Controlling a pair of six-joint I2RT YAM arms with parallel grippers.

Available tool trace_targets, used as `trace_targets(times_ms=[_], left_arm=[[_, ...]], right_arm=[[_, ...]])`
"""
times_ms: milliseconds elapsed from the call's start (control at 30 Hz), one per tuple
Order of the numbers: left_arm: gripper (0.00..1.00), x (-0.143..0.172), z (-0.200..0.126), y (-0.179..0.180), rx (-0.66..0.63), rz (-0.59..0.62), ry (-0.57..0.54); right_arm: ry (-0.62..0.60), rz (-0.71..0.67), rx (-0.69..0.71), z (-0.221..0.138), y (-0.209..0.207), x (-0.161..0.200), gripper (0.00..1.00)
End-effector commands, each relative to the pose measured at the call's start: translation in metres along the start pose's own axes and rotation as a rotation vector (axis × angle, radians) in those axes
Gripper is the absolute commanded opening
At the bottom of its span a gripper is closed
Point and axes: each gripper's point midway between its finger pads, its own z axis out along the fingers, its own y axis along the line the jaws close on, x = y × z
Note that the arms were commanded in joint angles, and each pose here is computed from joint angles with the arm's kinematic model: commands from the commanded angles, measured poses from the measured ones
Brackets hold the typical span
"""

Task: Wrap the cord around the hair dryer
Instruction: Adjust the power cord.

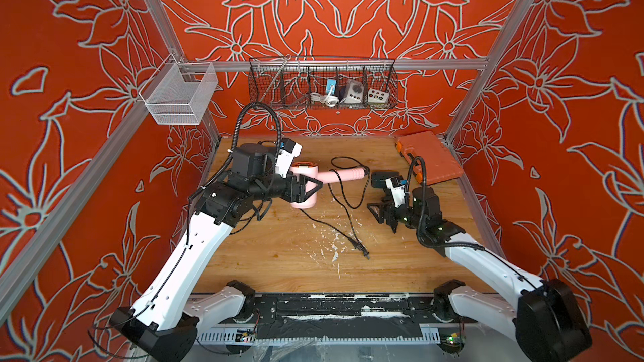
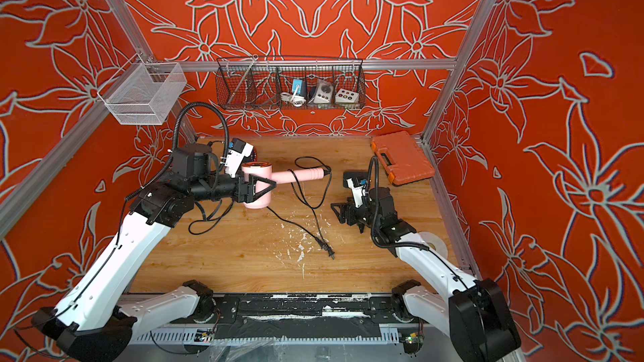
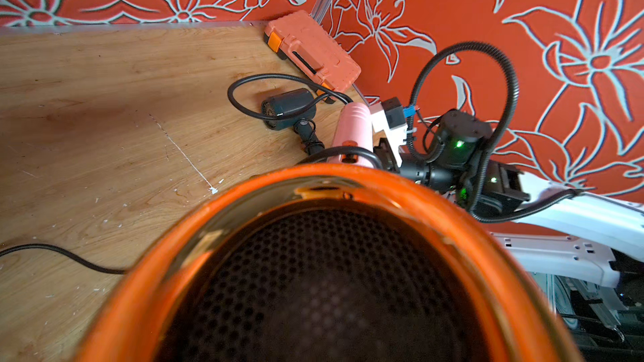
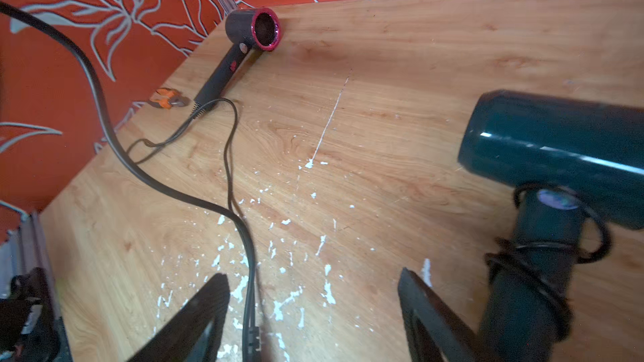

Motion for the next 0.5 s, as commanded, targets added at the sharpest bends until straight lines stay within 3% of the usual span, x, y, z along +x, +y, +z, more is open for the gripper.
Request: trace_targets(times_ms=[0, 233, 467], left_arm=[[0.0, -0.034, -0.017, -0.028, 0.095, 0.062, -0.121], [0.0, -0.036, -0.017, -0.031, 0.126, 0.039, -0.128], [0.0, -0.037, -0.019, -0.037, 0.163, 0.025, -0.132]], right_arm=[[-0.107, -0.003, -0.159, 0.011, 0.033, -0.02, 0.8], [-0.151, -0.18, -0.309, 0.037, 0.082, -0.009, 0.84], [-0.241, -0.25, -0.264, 0.062, 0.084, -0.019, 0.8]])
